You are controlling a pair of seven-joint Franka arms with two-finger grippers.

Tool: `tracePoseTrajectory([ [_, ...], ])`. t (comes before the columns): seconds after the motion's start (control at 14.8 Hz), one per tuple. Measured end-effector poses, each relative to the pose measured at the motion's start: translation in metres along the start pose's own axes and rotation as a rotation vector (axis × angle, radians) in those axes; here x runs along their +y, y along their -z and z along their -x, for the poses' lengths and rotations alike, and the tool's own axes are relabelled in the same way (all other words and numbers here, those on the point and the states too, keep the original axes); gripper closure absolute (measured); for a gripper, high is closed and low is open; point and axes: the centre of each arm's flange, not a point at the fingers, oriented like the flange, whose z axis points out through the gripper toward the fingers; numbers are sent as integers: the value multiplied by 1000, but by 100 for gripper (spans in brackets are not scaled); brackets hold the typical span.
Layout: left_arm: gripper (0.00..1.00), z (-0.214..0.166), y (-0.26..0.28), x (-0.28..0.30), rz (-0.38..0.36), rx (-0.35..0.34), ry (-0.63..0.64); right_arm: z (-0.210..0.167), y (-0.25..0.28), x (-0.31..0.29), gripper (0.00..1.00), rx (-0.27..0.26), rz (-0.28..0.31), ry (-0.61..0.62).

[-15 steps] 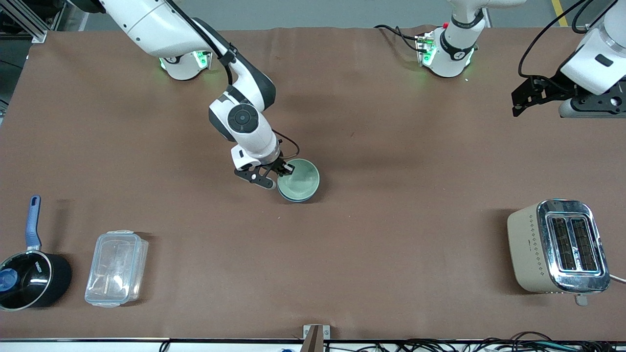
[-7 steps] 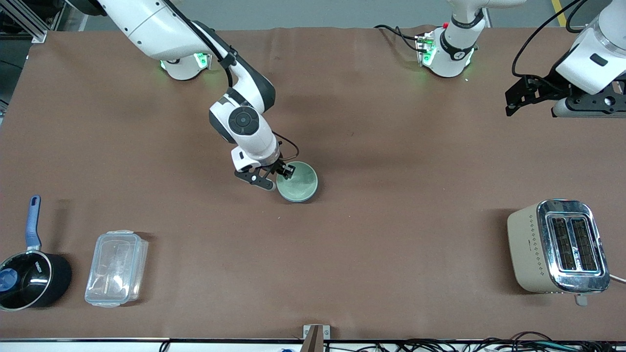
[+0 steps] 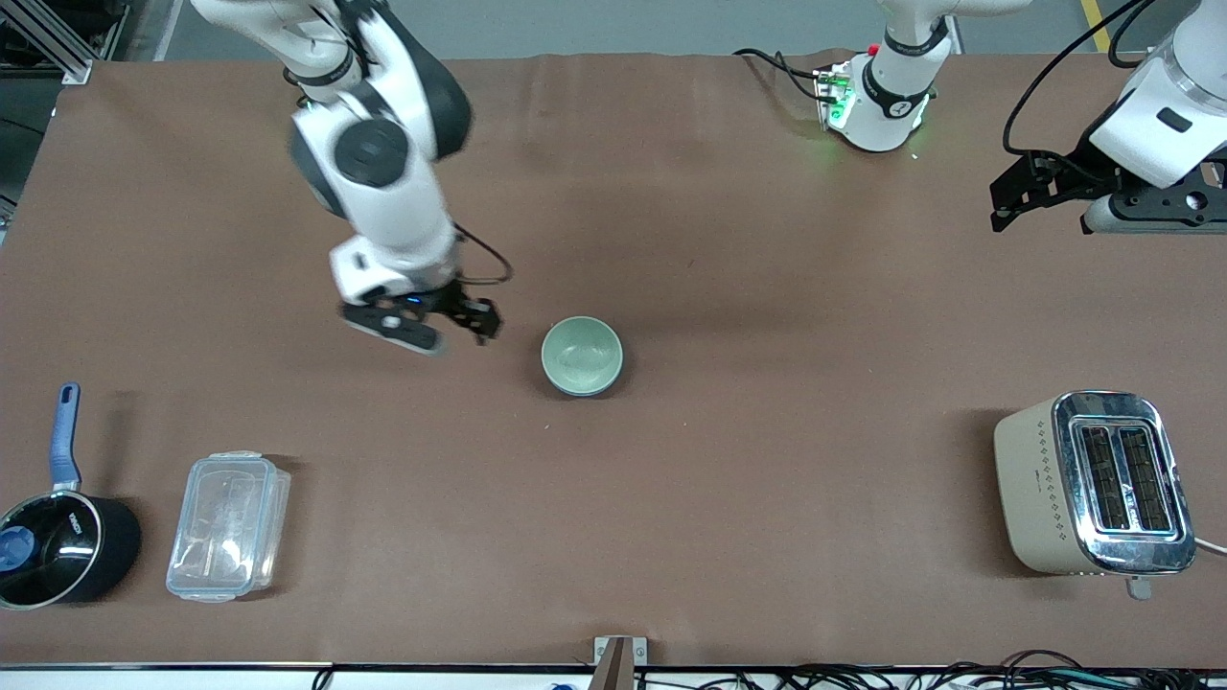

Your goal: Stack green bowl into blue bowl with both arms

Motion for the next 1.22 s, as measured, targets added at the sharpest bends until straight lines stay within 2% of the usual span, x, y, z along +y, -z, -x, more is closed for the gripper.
tracePoseTrajectory([
  [0.07,0,-1,0,0,0,1,0,-20,19,30,0,20,11,19],
  [0.2,0,-1,0,-1,0,2,2,-52,48,90,0,14,5,62],
  [0.41,0,-1,0,-1,1,2,3,-84,88,170,0,-38,-2,129],
  [0.54,0,-2,0,-2,1,3,3,-95,124,206,0,-82,-14,168],
  [0.68,0,-4,4,-3,2,12,6,-104,158,240,0,-102,-28,194],
  [0.88,0,-11,6,-4,3,17,8,-111,185,271,0,-100,-40,215],
  [1.22,0,-15,3,-5,1,13,7,-109,184,270,0,-127,-49,223],
])
